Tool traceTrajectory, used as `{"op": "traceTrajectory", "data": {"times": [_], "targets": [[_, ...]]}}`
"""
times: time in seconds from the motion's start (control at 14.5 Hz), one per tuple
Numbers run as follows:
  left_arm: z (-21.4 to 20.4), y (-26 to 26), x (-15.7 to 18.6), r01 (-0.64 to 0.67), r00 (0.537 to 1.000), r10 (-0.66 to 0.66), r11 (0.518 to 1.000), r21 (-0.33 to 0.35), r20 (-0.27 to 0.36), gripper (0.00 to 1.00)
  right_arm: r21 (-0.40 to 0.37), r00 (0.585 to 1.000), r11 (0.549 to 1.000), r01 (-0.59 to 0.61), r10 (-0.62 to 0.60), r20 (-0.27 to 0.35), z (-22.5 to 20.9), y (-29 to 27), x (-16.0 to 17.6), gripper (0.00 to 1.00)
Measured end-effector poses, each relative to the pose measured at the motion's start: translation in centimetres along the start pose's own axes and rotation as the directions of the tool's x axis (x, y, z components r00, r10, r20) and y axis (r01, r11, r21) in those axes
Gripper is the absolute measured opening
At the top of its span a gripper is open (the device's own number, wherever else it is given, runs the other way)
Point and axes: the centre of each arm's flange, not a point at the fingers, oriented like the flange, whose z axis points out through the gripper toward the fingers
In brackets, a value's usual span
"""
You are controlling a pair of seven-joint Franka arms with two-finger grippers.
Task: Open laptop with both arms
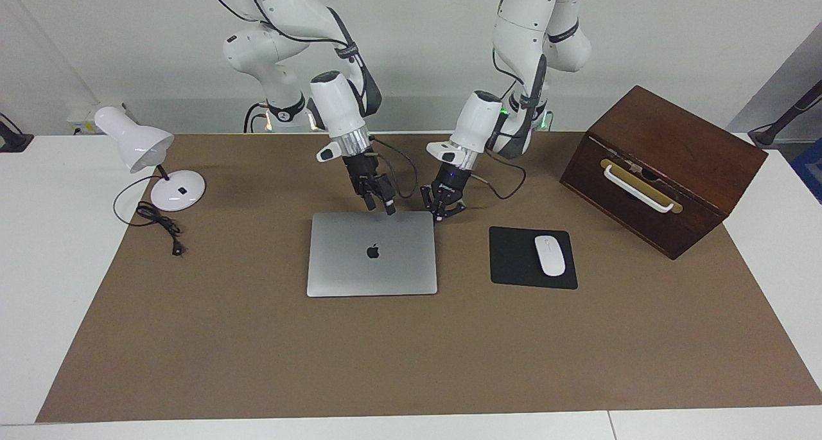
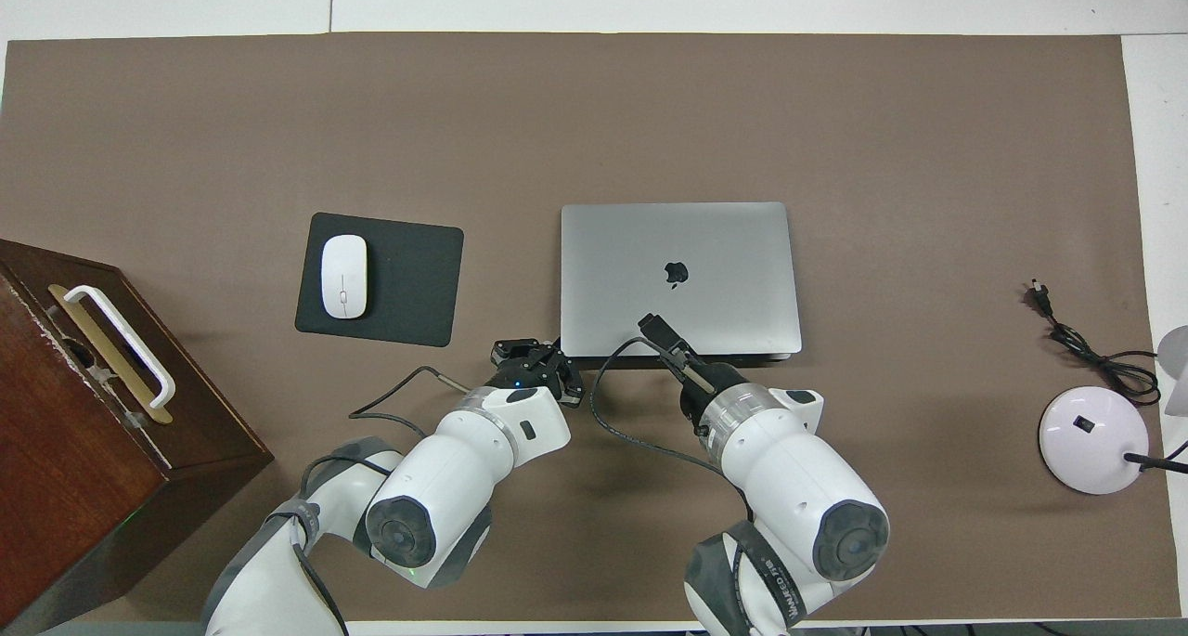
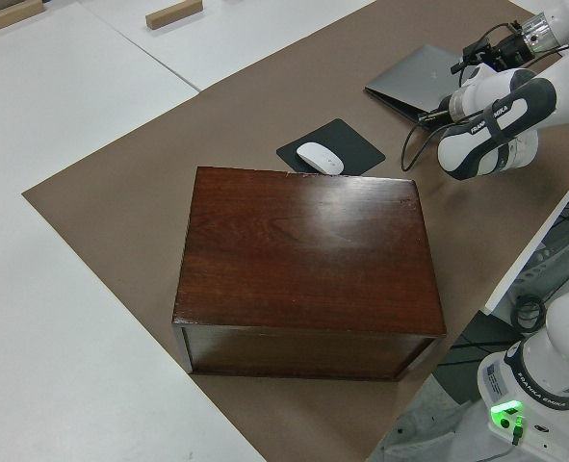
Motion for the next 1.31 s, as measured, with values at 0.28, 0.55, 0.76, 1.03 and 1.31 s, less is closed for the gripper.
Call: {"op": "traceTrajectory", "data": {"times": [0.28, 0.55, 0.76, 1.03, 1.31], "targets": [[0.0, 0.0, 0.0, 0.000, 1.000, 0.000, 1.000, 0.000, 0.000, 0.01, -0.002, 1.000, 1.000, -0.002, 0.002, -0.004, 0.0, 0.1, 0.3, 1.00], [0.0, 0.0, 0.0, 0.000, 1.000, 0.000, 1.000, 0.000, -0.001, 0.01, -0.002, 1.000, 1.000, 0.002, -0.002, -0.004, 0.1, 0.1, 0.3, 1.00], [0.0, 0.0, 0.0, 0.000, 1.000, 0.000, 1.000, 0.000, -0.001, 0.01, -0.003, 1.000, 1.000, 0.003, -0.003, -0.004, 0.1, 0.1, 0.3, 1.00], [0.0, 0.0, 0.0, 0.000, 1.000, 0.000, 1.000, 0.000, -0.001, 0.01, 0.002, 1.000, 1.000, 0.002, -0.002, -0.005, 0.0, -0.4, 0.4, 1.00], [0.0, 0.0, 0.0, 0.000, 1.000, 0.000, 1.000, 0.000, -0.002, 0.01, -0.039, 1.000, 0.999, 0.003, -0.003, 0.014, 0.3, -1.6, 0.4, 1.00]]}}
